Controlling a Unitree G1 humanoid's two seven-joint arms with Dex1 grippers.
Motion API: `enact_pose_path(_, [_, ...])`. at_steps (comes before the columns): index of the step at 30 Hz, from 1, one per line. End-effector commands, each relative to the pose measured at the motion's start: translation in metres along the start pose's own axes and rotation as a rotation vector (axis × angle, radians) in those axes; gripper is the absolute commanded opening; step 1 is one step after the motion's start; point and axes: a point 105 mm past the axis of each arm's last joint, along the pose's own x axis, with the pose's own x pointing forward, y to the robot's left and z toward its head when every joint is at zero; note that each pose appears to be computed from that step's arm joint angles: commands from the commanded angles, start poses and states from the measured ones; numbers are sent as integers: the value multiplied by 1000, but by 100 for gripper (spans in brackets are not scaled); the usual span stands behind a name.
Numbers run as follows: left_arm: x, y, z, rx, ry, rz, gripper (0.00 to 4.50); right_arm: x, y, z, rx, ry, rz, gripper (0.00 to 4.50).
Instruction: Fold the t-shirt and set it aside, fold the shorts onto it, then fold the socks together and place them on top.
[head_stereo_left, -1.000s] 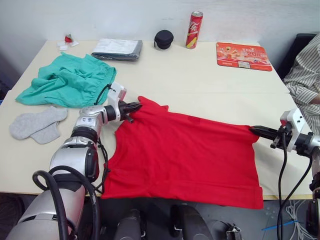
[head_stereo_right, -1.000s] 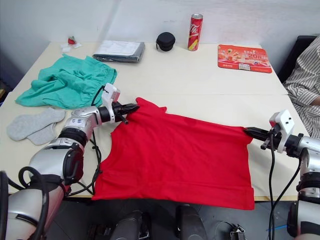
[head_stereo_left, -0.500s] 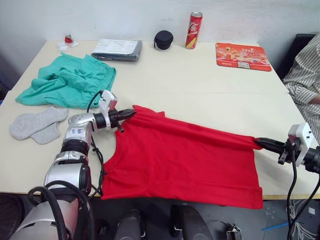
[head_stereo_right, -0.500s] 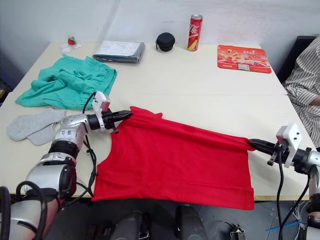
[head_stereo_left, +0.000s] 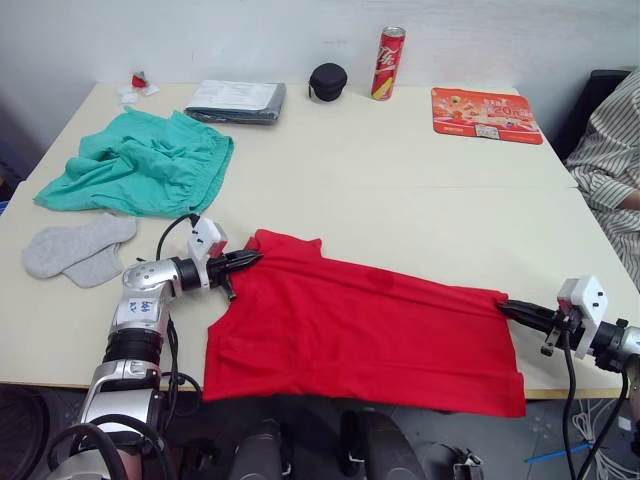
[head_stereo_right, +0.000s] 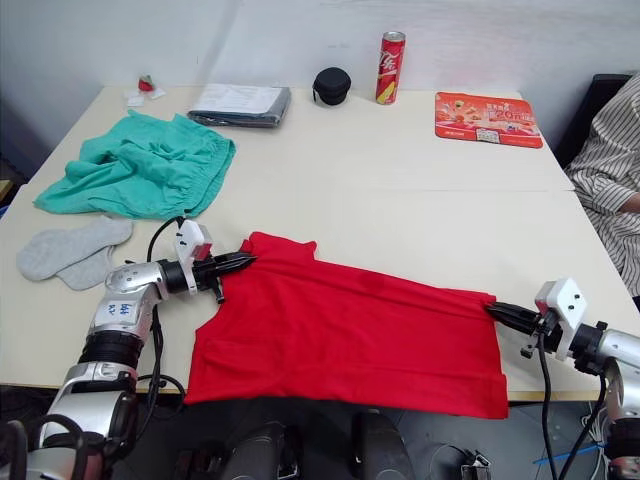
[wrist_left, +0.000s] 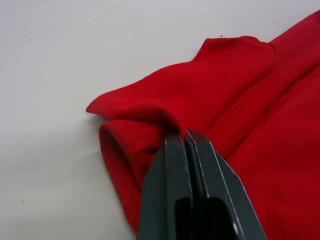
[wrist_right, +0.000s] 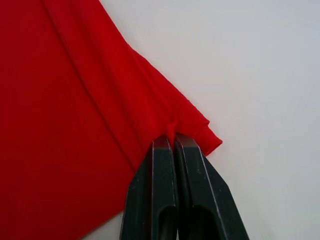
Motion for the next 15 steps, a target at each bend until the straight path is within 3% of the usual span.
enact_pose_path(1, [-7,3,7,12,-19,21,3,-2,-4,0,44,-10,-42,0])
enact_pose_path(4, [-11,0,9,-11,-19,-13,66,-5,-2,6,25,-21,-27,66])
enact_pose_path(10, [-34,7,15,-160,72,-42,262,-25,7,25,-82,-23,-20,280])
enact_pose_path(15, [-45,19,34,-277,161,-60,426,-44,6,60,-233,-91,-90,450])
